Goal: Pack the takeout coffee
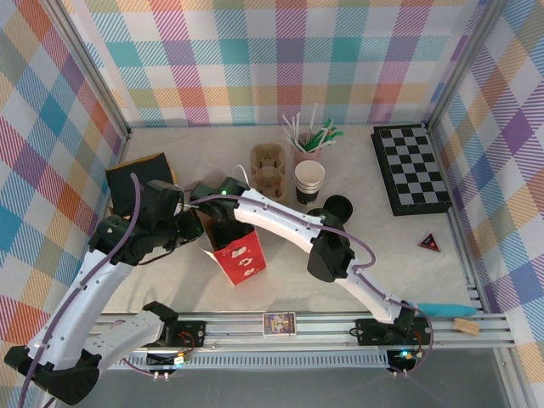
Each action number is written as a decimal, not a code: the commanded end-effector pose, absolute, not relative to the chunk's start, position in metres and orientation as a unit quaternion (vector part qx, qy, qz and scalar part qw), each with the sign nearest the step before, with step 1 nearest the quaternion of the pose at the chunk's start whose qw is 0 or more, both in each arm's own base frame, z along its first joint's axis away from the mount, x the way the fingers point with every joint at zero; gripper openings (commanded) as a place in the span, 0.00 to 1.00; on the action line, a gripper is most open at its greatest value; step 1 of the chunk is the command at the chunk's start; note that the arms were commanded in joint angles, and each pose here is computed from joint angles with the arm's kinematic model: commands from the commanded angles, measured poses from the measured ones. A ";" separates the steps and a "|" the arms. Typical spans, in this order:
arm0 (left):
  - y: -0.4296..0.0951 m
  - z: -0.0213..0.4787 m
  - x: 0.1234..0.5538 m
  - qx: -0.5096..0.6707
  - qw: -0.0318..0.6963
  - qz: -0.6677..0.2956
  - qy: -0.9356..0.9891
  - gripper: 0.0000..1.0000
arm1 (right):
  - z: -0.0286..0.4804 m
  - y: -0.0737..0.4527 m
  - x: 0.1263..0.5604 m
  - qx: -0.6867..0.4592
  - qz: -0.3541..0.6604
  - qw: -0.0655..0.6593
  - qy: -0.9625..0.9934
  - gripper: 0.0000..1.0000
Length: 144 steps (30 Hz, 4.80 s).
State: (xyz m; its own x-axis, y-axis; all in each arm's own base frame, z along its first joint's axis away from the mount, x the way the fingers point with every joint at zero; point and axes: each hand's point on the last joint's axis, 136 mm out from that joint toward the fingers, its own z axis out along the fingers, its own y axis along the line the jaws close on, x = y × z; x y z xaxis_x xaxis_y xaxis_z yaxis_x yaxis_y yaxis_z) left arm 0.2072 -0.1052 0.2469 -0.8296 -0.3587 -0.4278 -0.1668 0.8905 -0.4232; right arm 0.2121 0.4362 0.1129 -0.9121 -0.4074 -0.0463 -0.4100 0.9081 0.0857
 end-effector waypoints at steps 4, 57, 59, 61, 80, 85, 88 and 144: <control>-0.102 0.243 0.207 -0.130 0.247 -0.171 0.945 0.00 | 0.167 0.428 0.211 -0.207 0.075 0.055 0.974 0.00; -0.079 0.321 0.189 0.018 0.451 -0.167 0.876 0.00 | 0.386 0.281 0.222 -0.125 0.255 0.359 0.889 1.00; -0.074 0.321 0.184 0.015 0.460 -0.165 0.873 0.00 | 0.371 0.278 0.220 -0.124 0.243 0.347 0.897 1.00; -0.071 0.322 0.183 0.018 0.466 -0.158 0.870 0.00 | 0.363 0.279 0.220 -0.123 0.240 0.341 0.901 0.99; -0.105 0.297 0.183 0.020 0.329 -0.203 0.922 0.00 | 0.278 0.213 0.223 -0.039 0.047 0.162 0.985 1.00; -0.118 0.291 0.186 0.003 0.294 -0.232 0.927 0.00 | 0.251 0.211 0.217 -0.031 0.040 0.093 0.994 1.00; -0.128 0.290 0.189 -0.001 0.292 -0.263 0.920 0.00 | 0.242 0.210 0.222 -0.022 0.049 0.082 0.995 0.99; -0.134 0.250 0.200 -0.083 0.206 -0.343 0.913 0.00 | 0.134 0.202 0.285 -0.106 -0.002 0.032 0.994 0.99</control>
